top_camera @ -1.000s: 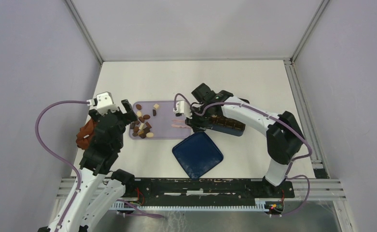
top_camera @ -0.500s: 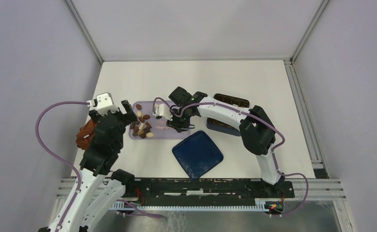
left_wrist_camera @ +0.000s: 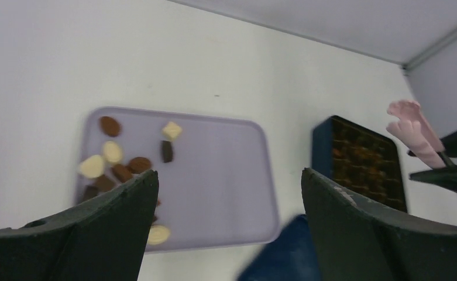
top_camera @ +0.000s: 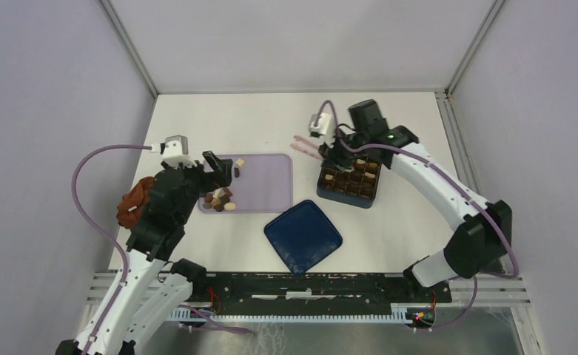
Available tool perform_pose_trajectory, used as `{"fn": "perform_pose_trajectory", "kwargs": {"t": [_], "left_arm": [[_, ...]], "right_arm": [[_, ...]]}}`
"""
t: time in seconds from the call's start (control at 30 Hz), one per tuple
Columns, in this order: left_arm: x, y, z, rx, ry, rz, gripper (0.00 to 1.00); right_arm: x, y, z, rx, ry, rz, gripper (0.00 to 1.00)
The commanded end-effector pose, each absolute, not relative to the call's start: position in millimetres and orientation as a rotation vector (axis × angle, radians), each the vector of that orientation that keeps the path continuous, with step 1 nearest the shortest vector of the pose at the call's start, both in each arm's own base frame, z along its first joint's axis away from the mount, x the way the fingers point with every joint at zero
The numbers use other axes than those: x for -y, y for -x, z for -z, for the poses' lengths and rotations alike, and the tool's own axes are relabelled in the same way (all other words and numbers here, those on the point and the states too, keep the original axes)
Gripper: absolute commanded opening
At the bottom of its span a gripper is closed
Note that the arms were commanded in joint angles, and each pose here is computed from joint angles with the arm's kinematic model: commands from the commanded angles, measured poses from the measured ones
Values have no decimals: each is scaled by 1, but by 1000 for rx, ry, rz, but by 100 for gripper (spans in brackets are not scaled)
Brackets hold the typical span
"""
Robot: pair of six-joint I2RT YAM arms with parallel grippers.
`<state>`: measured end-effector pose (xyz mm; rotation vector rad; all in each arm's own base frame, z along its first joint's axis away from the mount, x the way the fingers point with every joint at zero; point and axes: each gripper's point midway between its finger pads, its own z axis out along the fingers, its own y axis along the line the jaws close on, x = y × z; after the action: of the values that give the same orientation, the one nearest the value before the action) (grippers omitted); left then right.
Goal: Pack the chocolate
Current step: Adjust the packing box at the center of the board.
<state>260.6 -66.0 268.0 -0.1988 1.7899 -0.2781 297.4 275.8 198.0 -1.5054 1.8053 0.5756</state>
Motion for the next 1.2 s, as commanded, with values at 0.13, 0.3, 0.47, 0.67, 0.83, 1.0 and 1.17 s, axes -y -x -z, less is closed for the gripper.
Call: {"fn": "perform_pose_trajectory", "kwargs": {"t": [0.13,0.3,0.47,0.67,0.83,1.0,1.17], "left_arm": [[192,-264,-268,-1808,130,1067,95],[246,-284,-240,-1943,32,954,94],[279,-320,-195,-2091,-47,680,83],[321,-360,-157,-2184,-163,619,69],[349,-376,-125,-2252,-242,627,62],[358,-384,-106,-2295,-280,603,57],[367,-387,-92,-2329,-307,605,55]], "right_arm": [[-198,-326,-226,-1792,1214,-615,40],[-181,-330,-231,-1791,1164,-608,40],[-167,-333,-234,-1792,1125,-578,40],[-150,-342,-224,-1836,1092,-541,40],[-140,-348,-218,-1863,1071,-509,40],[-134,-351,-212,-1886,1060,-502,40],[-133,-353,-208,-1899,1059,-499,40]]}}
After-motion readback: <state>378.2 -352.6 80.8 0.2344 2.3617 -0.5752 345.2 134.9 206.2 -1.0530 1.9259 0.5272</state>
